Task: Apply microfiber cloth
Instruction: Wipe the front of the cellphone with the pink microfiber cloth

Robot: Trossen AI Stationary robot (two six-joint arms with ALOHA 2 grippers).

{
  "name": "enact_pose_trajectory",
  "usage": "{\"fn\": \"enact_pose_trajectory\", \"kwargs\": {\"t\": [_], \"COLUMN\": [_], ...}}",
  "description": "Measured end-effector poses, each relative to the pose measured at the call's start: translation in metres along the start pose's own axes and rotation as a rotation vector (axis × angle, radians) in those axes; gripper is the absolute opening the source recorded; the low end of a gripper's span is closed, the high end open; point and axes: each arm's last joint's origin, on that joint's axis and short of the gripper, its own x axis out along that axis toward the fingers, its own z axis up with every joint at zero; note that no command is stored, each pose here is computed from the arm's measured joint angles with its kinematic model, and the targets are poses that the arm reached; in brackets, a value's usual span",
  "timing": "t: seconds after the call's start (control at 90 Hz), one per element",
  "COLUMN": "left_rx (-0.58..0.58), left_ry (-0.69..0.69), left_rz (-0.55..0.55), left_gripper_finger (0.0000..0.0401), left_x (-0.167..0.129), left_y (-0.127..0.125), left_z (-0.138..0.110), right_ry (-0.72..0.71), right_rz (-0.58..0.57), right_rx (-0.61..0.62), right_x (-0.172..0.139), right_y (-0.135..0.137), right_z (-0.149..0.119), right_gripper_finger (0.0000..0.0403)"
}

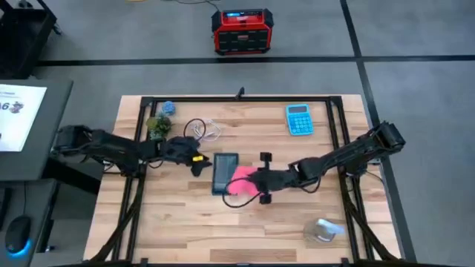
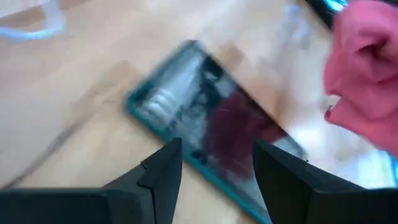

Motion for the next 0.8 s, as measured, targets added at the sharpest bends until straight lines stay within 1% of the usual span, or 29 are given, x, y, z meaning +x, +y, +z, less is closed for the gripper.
{"fn": "enact_pose_trajectory", "kwargs": {"t": [0.067,0.133,0.222,0.278,0.344,0.433,0.489,0.578,0.622,0.667,0.711,0.8], "left_rx": [0.052,0.117,0.195,0.230,0.253,0.260,0.259,0.241,0.228,0.221,0.216,0.209], "left_ry": [0.013,0.045,0.068,0.049,0.017,-0.018,-0.015,0.008,0.018,0.027,0.028,0.027], "left_rz": [-0.039,-0.067,-0.106,-0.119,-0.111,-0.110,-0.101,-0.075,-0.065,-0.055,-0.048,-0.045], "left_gripper_finger": [0.0169,0.0169,0.0169,0.0169,0.0169,0.0168,0.0168,0.0168,0.0168,0.0168,0.0168,0.0168], "left_x": [0.001,0.002,0.004,0.006,0.009,0.016,0.020,0.027,0.030,0.033,0.036,0.042], "left_y": [-0.013,-0.025,-0.042,-0.051,-0.057,-0.061,-0.060,-0.056,-0.054,-0.052,-0.050,-0.052], "left_z": [-0.008,-0.021,-0.038,-0.047,-0.054,-0.061,-0.065,-0.071,-0.074,-0.076,-0.078,-0.080], "right_ry": [-0.116,-0.137,-0.088,-0.049,-0.042,0.002,0.043,0.086,0.124,0.136,0.164,0.162], "right_rz": [0.016,0.026,0.002,-0.004,0.014,0.010,0.045,0.148,0.153,0.139,0.099,-0.065], "right_rx": [0.046,0.071,0.088,0.087,0.089,0.072,0.065,0.069,0.064,0.055,0.047,0.065], "right_x": [0.010,0.025,0.053,0.071,0.090,0.112,0.123,0.138,0.144,0.150,0.154,0.159], "right_y": [-0.007,-0.016,-0.027,-0.031,-0.035,-0.040,-0.041,-0.044,-0.045,-0.047,-0.050,-0.057], "right_z": [0.009,0.006,-0.005,-0.011,-0.010,-0.011,-0.013,-0.013,-0.015,-0.015,-0.017,-0.012], "right_gripper_finger": [0.0000,0.0000,0.0000,0.0000,0.0000,0.0000,0.0000,0.0000,0.0000,0.0000,0.0000,0.0000]}}
